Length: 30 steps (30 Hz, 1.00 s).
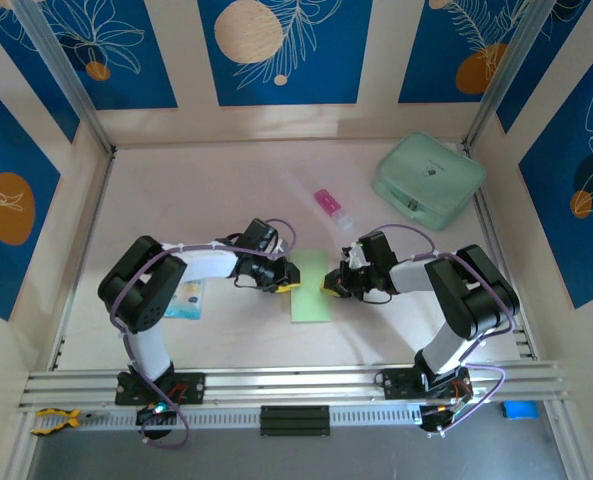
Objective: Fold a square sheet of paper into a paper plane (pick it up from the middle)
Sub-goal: Third fold the triangle at the center of the table.
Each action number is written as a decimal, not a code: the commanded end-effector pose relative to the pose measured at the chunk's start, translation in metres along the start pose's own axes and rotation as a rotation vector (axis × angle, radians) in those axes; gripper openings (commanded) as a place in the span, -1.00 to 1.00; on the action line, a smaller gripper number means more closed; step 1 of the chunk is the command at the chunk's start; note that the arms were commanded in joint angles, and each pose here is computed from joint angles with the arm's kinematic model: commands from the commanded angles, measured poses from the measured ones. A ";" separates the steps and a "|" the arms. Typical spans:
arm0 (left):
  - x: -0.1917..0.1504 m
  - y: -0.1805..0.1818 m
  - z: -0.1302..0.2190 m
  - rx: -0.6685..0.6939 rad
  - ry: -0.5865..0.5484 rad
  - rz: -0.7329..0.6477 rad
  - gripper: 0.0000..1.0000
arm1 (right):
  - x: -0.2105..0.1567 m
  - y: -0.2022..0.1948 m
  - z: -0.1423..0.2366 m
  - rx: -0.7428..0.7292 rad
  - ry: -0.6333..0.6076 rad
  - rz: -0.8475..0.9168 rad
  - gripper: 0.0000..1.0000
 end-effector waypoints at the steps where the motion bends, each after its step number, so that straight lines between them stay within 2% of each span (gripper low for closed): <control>1: 0.000 -0.009 0.006 -0.024 -0.028 -0.021 -0.58 | -0.008 -0.020 0.002 -0.082 0.002 -0.073 -0.87; 3: 0.001 -0.011 0.007 -0.036 -0.032 -0.020 -0.69 | -0.008 -0.017 0.003 -0.067 0.004 -0.060 -0.85; 7: 0.000 -0.010 0.011 -0.026 -0.041 -0.018 -0.78 | -0.009 -0.006 0.008 -0.031 -0.003 -0.016 -0.75; 10: -0.001 -0.009 0.013 -0.026 -0.044 -0.010 -0.82 | -0.012 0.005 0.017 -0.001 -0.033 0.038 -0.56; 15: 0.001 -0.010 0.020 -0.043 -0.056 0.003 -0.82 | -0.026 0.026 0.038 -0.004 -0.127 0.189 -0.08; 18: 0.001 -0.010 0.022 -0.056 -0.058 0.014 -0.83 | -0.038 0.037 0.048 -0.062 -0.213 0.297 0.00; 23: 0.000 -0.009 0.023 -0.060 -0.056 0.024 -0.82 | -0.066 0.045 0.050 -0.111 -0.383 0.612 0.15; 25: -0.001 -0.007 0.024 -0.057 -0.057 0.028 -0.82 | -0.077 0.043 0.047 -0.107 -0.413 0.738 0.33; 30: -0.001 -0.005 0.027 -0.059 -0.062 0.034 -0.81 | -0.101 0.045 0.032 -0.160 -0.415 1.032 0.33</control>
Point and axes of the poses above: each hand's point on the last joint's axis, 136 mm out from that joint toward the fingers, its own z axis back along the fingers, its own y axis along the line the jaws close on, x = y × z, the point moved 9 cm from there along z, back along the fingers, and after that the axes turned 14 degrees about -z, right-handed, at the moved point
